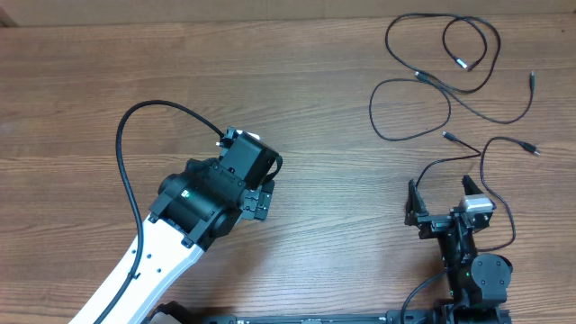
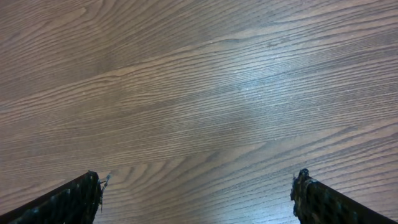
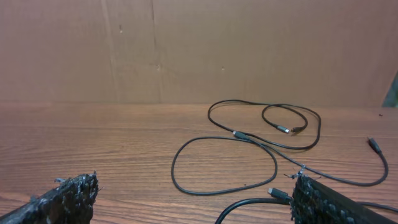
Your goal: Untangle cables
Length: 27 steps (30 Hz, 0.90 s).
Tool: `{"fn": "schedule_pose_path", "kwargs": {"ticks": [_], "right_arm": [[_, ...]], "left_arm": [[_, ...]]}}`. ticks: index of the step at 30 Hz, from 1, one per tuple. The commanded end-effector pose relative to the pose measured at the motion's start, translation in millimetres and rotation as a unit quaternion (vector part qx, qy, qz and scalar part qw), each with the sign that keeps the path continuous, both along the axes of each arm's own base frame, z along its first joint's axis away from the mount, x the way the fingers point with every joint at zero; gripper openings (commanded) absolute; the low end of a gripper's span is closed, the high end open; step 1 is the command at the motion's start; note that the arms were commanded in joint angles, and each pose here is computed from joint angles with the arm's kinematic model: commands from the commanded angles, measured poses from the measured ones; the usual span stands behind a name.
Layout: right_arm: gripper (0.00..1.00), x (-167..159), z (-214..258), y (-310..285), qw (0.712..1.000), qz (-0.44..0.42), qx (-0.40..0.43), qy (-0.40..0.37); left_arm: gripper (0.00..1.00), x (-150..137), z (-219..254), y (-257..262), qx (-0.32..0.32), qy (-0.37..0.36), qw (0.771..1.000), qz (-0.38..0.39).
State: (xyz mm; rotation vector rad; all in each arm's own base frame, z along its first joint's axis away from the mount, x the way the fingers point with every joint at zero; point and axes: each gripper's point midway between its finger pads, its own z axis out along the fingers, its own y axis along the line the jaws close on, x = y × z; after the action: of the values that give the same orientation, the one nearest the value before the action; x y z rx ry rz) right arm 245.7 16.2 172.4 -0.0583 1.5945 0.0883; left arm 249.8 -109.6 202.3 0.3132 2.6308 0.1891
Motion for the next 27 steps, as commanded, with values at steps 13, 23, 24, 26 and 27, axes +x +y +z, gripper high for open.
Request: {"fn": "schedule_pose_path", "kwargs": {"ticks": [13, 23, 24, 26, 27], "right_arm": [[1.00, 0.5, -3.5, -8.0, 1.000, -0.022, -0.016, 0.001], [1.00, 0.5, -3.7, -8.5, 0.999, -0.024, 0.022, 0.004], [1.00, 0.5, -3.7, -8.5, 0.999, -0.024, 0.022, 0.004], [1.00, 0.5, -3.7, -8.5, 0.999, -0.024, 0.022, 0.004], [1.00, 0.5, -3.6, -8.5, 0.999, -0.024, 0.022, 0.003]], "left_arm": [[0.99, 3.6, 5.3, 1.2, 0.006, -0.008, 1.000, -0.004], [0.99, 3.6, 5.3, 1.2, 0.006, -0.008, 1.000, -0.004], [1.00, 3.6, 5.3, 1.2, 0.005, -0.008, 1.000, -0.004], [1.00, 3.6, 5.3, 1.2, 0.006, -0.008, 1.000, -0.004], [1.00, 3.6, 5.3, 1.2, 0.006, -0.008, 1.000, -0.004]]}}
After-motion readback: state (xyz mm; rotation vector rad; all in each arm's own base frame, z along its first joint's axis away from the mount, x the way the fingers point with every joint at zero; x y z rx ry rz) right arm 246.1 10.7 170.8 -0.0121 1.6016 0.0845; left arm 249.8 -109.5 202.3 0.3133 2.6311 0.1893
